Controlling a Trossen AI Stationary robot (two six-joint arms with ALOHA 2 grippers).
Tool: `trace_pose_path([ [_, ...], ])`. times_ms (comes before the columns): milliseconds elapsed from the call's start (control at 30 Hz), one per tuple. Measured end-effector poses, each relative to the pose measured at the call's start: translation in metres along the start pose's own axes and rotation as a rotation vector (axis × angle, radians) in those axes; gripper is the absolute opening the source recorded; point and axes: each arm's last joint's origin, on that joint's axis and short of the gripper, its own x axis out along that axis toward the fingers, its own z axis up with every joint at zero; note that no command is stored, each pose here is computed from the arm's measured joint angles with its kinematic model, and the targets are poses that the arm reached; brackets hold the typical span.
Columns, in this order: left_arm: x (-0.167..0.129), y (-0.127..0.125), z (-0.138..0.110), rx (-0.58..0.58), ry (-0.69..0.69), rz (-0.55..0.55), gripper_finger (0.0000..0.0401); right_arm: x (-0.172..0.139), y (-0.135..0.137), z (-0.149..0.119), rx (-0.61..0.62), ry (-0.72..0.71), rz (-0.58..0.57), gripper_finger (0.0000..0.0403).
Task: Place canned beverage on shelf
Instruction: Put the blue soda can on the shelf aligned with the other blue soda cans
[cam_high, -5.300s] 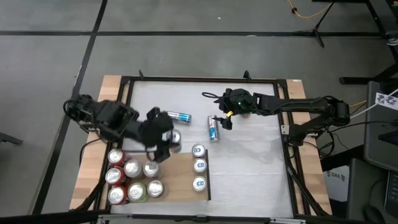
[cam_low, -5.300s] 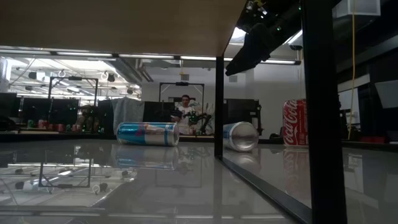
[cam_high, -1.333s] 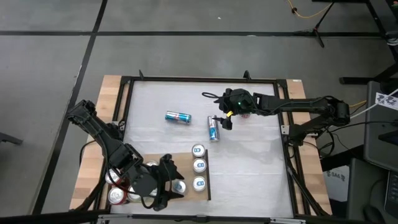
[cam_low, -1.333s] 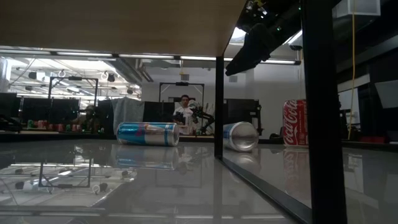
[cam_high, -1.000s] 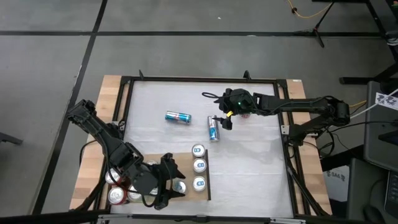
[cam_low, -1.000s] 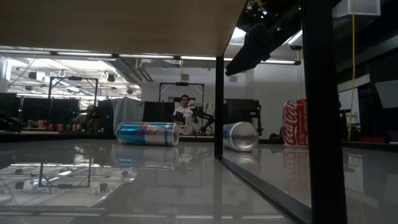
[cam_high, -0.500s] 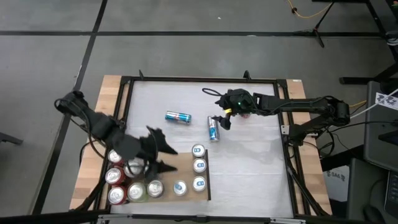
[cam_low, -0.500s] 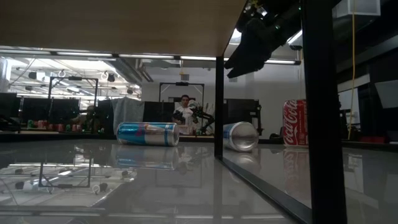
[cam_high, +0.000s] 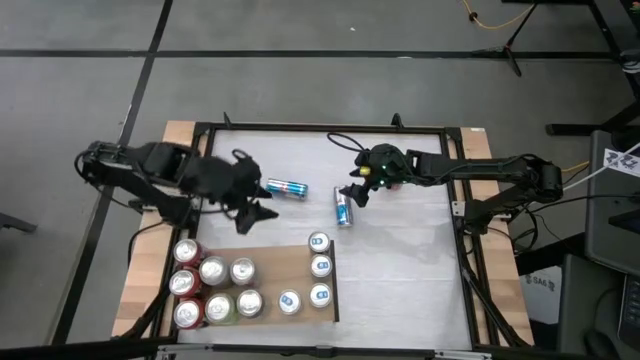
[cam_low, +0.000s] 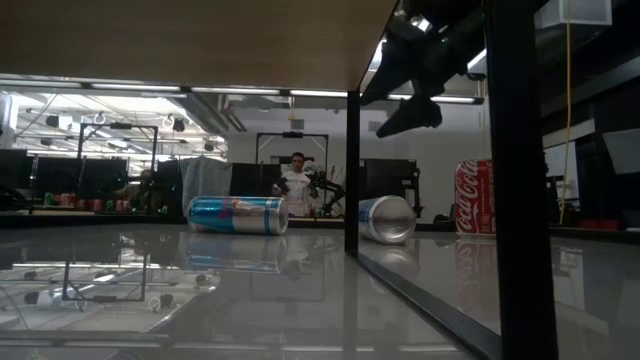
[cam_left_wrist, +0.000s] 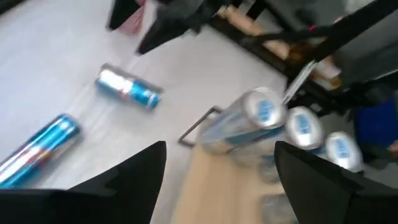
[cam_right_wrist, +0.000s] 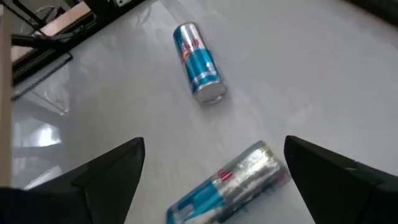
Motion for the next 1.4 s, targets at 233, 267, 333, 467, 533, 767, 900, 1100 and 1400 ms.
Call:
trace_pose_path([
  [233, 0.006, 0.039, 0.024, 0.076, 0.055, 0.049, 0.0293, 0.000, 0.000, -0.001, 0.110, 0.011, 0.002, 0.0376],
  [267, 0.006, 0.044, 0.028, 0.082, 0.051, 0.054, 0.0293, 0.000, 0.000, -0.001, 0.139, 0.016, 0.000, 0.0376],
  [333, 0.006, 0.055, 0.035, 0.098, 0.039, 0.066, 0.0293, 0.000, -0.001, -0.003, 0.200, 0.029, -0.008, 0.0376],
  [467, 0.003, 0.078, 0.047, 0.115, 0.017, 0.107, 0.0293, 0.000, -0.004, -0.008, 0.292, 0.084, -0.044, 0.0376],
  [533, 0.001, 0.089, 0.053, 0.115, 0.005, 0.128, 0.0293, -0.001, -0.005, -0.011, 0.329, 0.108, -0.074, 0.0376],
  [767, 0.007, 0.123, 0.069, 0.035, -0.004, 0.212, 0.0293, -0.002, -0.009, -0.015, 0.348, 0.112, -0.167, 0.0376],
  [900, 0.019, 0.139, 0.076, -0.010, 0.018, 0.259, 0.0292, 0.000, -0.010, -0.015, 0.347, 0.104, -0.185, 0.0376],
  [1100, 0.040, 0.160, 0.083, -0.063, 0.067, 0.301, 0.0292, 0.016, -0.013, -0.022, 0.355, 0.159, -0.198, 0.0376],
  [1400, 0.054, 0.170, 0.086, -0.088, 0.105, 0.292, 0.0292, 0.042, -0.018, -0.031, 0.472, 0.210, -0.213, 0.0376],
])
